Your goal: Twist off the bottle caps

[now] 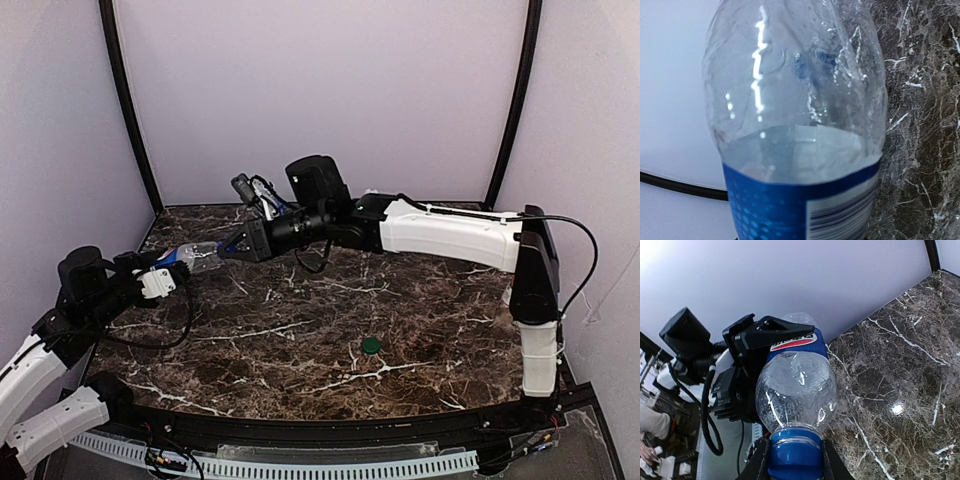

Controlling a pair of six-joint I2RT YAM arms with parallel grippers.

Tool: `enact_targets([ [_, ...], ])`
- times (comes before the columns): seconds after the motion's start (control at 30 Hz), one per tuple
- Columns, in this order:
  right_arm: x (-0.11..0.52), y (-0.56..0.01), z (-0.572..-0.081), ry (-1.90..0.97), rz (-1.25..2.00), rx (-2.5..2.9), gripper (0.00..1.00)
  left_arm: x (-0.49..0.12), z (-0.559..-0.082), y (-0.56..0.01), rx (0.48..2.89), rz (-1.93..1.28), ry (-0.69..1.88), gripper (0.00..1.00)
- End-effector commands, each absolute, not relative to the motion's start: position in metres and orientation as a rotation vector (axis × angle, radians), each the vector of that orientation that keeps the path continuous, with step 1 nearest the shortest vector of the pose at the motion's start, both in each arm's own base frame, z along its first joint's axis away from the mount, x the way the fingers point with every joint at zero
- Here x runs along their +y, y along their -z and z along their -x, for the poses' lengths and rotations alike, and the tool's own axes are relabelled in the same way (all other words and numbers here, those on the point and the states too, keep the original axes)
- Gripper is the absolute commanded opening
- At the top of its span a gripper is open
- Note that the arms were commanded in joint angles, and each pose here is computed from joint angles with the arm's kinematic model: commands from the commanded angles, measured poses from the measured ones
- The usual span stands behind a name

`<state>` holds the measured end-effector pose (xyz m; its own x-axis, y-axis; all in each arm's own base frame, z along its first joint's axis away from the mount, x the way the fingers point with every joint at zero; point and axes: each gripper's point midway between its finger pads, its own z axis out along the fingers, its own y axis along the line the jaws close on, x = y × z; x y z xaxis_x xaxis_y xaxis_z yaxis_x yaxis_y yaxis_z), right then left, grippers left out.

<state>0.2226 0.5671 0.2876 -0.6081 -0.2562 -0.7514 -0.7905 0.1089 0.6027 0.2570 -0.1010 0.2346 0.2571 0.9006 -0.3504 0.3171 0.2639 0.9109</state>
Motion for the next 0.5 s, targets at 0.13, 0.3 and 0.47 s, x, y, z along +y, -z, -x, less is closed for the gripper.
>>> enact_targets([
  [0.13, 0.544, -0.317, -0.137, -0.731, 1.609, 1.186, 0.00, -0.150, -0.191, -0.190, 1.332, -1.546, -0.037, 0.38],
  [0.3, 0.531, -0.300, -0.124, -0.147, 1.797, 0.783, 0.00, -0.159, -0.162, -0.180, 1.342, -1.627, 0.141, 0.37],
  [0.47, 0.519, -0.293, -0.125, 0.287, 1.826, 0.427, 0.00, -0.159, -0.149, -0.176, 1.351, -1.669, 0.198, 0.37],
])
